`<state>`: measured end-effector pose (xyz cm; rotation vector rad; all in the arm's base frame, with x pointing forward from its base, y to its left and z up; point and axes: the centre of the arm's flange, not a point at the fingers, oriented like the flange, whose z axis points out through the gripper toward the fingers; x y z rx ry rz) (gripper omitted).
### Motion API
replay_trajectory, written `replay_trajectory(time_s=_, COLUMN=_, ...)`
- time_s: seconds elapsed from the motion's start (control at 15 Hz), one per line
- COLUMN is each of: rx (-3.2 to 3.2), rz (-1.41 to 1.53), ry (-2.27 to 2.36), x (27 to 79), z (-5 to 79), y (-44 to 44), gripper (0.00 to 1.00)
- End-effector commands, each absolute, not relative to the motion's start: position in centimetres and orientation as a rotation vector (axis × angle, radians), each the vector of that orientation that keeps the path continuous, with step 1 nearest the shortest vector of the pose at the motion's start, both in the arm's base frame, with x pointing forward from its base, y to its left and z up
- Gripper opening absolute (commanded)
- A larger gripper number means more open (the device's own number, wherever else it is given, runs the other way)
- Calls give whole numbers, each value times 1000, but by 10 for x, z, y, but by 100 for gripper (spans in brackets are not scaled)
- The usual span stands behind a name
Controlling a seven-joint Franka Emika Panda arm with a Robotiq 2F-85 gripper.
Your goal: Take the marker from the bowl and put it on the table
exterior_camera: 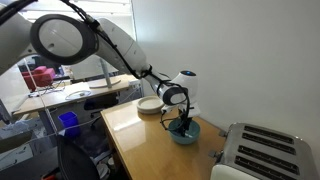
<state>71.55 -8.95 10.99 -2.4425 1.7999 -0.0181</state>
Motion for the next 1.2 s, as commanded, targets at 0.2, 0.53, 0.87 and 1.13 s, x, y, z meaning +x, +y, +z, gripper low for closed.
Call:
replay_trajectory(time_s=0.2, rx=-2430, rz=22, ry=1889, x=724, z=114, y=-97, gripper=2)
replay_trajectory(time_s=0.53, rx=-2460, rz=38, ry=1873, x=722, z=121, y=-97, gripper=3)
replay_trajectory(time_s=0.87, rx=-2515, rz=-36, ry=1848, x=721, z=156, y=-91, gripper=3)
replay_trajectory(time_s=1.13, rx=-2569, rz=-82, ry=1817, x=716, z=194, y=-94, gripper=3)
